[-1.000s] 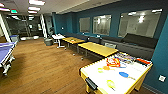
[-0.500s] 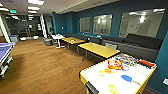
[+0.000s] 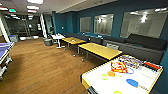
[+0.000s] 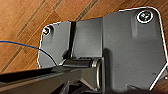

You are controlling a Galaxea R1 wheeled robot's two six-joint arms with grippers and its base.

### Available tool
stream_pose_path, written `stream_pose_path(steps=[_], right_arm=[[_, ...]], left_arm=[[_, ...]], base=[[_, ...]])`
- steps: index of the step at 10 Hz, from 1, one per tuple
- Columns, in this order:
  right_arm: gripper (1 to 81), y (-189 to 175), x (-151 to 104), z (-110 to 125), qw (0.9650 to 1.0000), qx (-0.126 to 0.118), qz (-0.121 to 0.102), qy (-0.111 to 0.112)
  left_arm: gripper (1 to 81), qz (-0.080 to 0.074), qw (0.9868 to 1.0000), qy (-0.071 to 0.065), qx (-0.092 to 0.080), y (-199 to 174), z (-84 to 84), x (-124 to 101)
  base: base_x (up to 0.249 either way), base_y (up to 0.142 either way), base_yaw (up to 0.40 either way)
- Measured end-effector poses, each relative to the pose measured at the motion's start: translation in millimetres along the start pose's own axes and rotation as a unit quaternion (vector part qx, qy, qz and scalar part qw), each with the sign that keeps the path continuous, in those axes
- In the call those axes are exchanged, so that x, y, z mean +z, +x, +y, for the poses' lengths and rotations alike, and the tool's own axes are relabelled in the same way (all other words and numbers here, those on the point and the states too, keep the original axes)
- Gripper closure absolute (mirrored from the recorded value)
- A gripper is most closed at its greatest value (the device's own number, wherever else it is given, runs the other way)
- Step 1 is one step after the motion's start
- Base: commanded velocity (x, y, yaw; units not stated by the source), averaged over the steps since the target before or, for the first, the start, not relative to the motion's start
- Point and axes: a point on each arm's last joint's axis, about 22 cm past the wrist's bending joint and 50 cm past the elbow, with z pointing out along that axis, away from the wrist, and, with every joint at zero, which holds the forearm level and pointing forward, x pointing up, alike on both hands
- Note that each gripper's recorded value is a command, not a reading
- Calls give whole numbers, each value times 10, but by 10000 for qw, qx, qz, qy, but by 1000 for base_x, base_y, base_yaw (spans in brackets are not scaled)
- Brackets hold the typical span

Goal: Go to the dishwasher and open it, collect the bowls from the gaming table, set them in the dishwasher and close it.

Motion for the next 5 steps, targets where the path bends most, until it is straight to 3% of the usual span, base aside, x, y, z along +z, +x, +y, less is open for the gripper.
stream_pose_path(steps=[4, 5], right_arm=[[10, 1, -1, 3, 10000, 0, 1, -2], [10, 1, 0, 0, 10000, 0, 3, 1]], left_arm=[[10, 3, 10000, -4, 2, 4, 5, 2], [10, 13, 10000, -7, 2, 8, 8, 3]], base=[[168, 71, 0], [164, 0, 0]])
